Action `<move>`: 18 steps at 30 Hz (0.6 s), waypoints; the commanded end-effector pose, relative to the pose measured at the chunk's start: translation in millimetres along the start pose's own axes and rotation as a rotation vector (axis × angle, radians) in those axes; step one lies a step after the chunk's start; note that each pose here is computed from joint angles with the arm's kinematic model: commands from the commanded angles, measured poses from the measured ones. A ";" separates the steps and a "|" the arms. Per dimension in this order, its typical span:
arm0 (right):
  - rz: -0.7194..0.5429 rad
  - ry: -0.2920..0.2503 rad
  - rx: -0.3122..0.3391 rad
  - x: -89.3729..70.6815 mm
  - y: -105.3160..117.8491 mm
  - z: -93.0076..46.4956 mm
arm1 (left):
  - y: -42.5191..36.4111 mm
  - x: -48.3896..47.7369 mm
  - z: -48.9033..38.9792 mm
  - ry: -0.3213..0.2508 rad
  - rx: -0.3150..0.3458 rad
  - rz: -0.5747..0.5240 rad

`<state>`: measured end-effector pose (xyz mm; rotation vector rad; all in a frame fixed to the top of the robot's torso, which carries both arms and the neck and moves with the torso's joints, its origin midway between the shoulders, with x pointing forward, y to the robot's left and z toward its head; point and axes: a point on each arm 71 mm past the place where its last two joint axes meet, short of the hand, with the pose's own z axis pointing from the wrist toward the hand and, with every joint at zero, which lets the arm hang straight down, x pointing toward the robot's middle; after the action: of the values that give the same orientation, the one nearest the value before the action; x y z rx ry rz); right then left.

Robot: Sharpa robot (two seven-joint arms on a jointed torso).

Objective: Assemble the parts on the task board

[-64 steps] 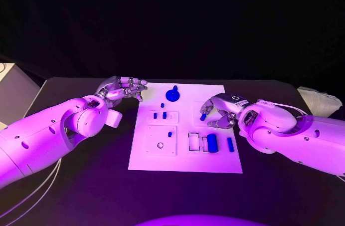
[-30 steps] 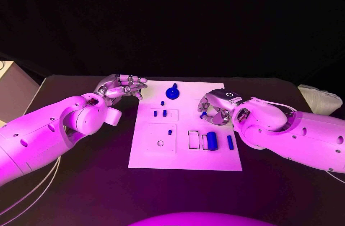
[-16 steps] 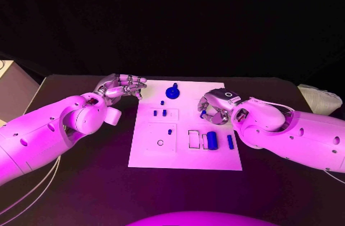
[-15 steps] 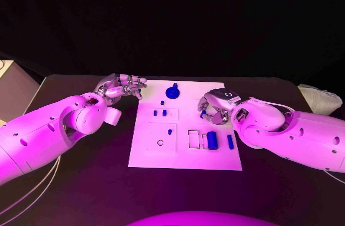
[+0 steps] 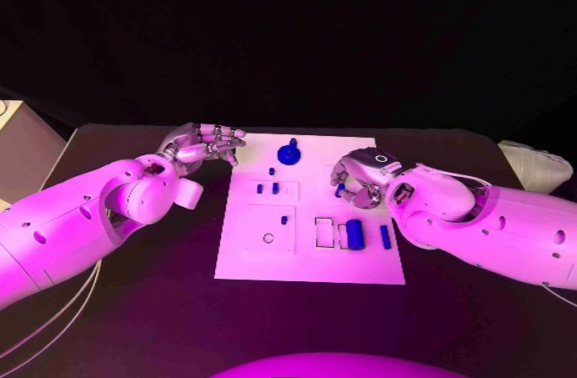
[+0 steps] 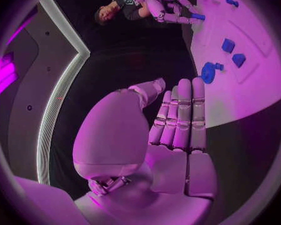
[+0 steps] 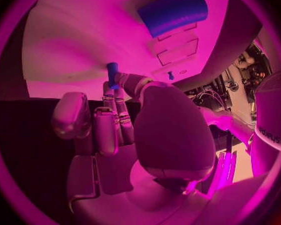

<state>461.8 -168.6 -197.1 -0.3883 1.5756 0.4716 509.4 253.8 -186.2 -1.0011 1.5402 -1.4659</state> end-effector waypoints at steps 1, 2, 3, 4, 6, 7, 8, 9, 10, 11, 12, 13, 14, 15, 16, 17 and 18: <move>-0.021 0.023 0.020 7.7 -2.3 -2.8 | -0.6 1.9 0.2 0.019 0.006 -0.001; -0.020 0.016 0.019 7.3 -1.9 -2.9 | -0.6 1.8 0.2 0.019 0.006 -0.001; -0.018 0.011 0.019 7.0 -1.6 -3.1 | -0.5 1.8 0.2 0.019 0.005 -0.001; -0.016 0.002 0.017 6.4 -1.2 -3.3 | -0.5 1.8 0.3 0.019 0.005 -0.002; -0.010 -0.015 0.014 5.1 -0.1 -4.1 | -0.4 2.0 0.3 0.020 0.005 -0.002; -0.007 -0.022 0.012 4.4 0.5 -4.6 | -0.4 2.1 0.4 0.020 0.005 -0.002; -0.004 -0.029 0.010 3.8 1.2 -5.1 | -0.3 2.2 0.5 0.020 0.005 -0.002; -0.002 -0.035 0.008 3.1 1.9 -5.7 | -0.2 2.3 0.5 0.021 0.005 -0.003; 0.001 -0.039 0.006 2.5 2.5 -6.3 | -0.2 2.4 0.5 0.021 0.005 -0.003; 0.003 -0.043 0.004 1.8 3.2 -7.0 | -0.1 2.4 0.6 0.021 0.005 -0.003; 0.005 -0.045 0.003 1.4 3.6 -7.3 | -0.1 2.4 0.6 0.021 0.005 -0.003; 0.009 -0.048 0.002 0.2 4.5 -8.1 | 0.0 2.5 0.6 0.021 0.005 -0.003; 0.011 -0.049 0.001 -0.4 4.9 -8.4 | 0.0 2.6 0.7 0.021 0.005 -0.003; 0.015 -0.051 0.000 -1.4 5.5 -8.8 | 0.1 2.6 0.7 0.021 0.005 -0.004; 0.019 -0.051 0.000 -2.6 6.0 -9.1 | 0.1 2.7 0.8 0.021 0.005 -0.004; 0.022 -0.052 -0.001 -4.0 6.6 -9.4 | 0.2 2.8 0.8 0.021 0.004 -0.004; 0.026 -0.053 -0.002 -5.6 7.2 -9.7 | 0.2 2.9 0.9 0.022 0.004 -0.004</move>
<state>450.7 -168.2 -193.1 -0.3677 1.5365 0.4963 509.5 253.4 -187.0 -1.0024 1.5428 -1.4665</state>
